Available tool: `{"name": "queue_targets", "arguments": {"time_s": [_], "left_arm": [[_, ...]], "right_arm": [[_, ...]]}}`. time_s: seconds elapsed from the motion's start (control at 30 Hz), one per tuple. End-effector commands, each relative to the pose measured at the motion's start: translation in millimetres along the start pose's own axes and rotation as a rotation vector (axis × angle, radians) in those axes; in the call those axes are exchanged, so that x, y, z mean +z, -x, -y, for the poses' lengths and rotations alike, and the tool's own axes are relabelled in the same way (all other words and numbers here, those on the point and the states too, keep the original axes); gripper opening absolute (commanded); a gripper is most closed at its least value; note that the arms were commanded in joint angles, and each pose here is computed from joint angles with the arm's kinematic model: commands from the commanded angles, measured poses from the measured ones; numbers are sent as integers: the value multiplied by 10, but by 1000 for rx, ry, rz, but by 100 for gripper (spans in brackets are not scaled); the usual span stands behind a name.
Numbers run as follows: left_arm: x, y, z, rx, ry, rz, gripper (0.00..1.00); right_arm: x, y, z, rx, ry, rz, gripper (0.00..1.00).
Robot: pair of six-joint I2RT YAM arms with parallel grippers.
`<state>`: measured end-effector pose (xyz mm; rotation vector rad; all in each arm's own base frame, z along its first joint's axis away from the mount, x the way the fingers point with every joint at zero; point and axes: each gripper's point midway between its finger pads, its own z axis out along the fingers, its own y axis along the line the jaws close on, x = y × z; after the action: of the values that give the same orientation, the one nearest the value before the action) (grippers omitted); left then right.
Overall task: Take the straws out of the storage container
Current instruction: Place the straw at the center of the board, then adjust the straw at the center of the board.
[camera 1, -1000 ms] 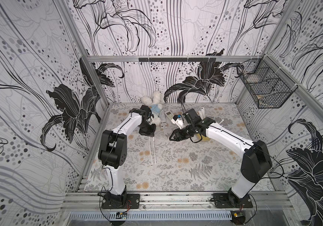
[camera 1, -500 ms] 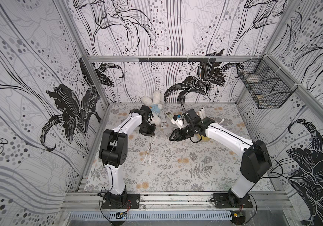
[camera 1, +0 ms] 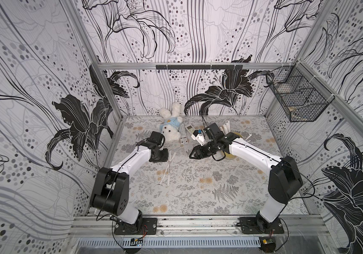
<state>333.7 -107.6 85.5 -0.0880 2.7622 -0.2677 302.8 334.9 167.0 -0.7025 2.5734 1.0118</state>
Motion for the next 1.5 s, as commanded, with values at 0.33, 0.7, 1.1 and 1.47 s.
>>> {"name": "queue_targets", "arguments": {"time_s": [0.33,0.7,1.1,1.47], "left_arm": [[434,-209,99,-34,70,45,46],[607,-381,84,-5,115,-17,48],[653,-610,97,8,142,-78,41],[611,-645,260,6,118,-68,39]], "right_arm": [[185,-105,-14,3,5,-46,48],[238,-139,15,4,0,-59,48],[238,-171,24,0,0,-63,47],[257,-201,49,1,-4,-68,47]]}}
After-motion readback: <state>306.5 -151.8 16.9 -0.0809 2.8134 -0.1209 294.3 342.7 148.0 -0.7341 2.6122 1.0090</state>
